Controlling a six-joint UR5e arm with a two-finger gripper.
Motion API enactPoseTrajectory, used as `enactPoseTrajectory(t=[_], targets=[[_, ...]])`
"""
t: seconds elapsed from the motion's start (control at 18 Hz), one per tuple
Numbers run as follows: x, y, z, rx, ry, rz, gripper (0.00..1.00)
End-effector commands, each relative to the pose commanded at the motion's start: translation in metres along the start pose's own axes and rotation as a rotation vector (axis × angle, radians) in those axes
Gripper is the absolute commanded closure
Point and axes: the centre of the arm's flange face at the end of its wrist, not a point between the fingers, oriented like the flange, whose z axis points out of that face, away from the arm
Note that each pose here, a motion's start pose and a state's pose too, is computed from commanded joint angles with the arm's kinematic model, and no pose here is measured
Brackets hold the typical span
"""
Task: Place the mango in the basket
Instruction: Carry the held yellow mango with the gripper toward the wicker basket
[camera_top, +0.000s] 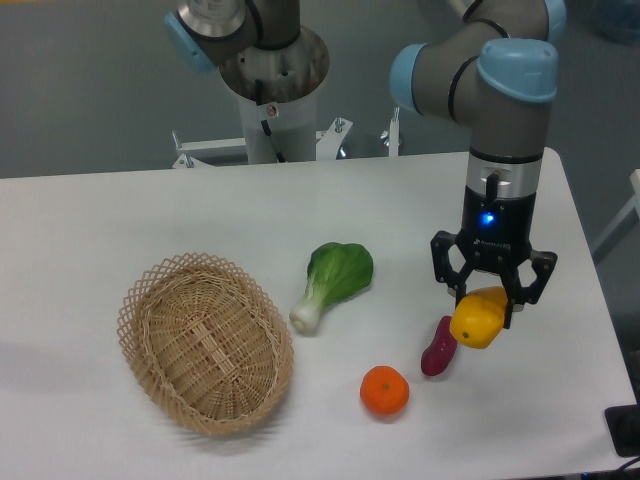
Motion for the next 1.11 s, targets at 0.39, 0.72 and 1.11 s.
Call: enactPoseTrajectory(t=[0.39,0.72,1.11], targets=[[0.014,-0.005,0.0,-0.003,0.012,-0.047,0.55],[0.068,-0.05,0.012,-0.02,0.049,-0.159,0.55],[0.162,-0.11,0.055,-0.152,0.032,-0.213,0.55]])
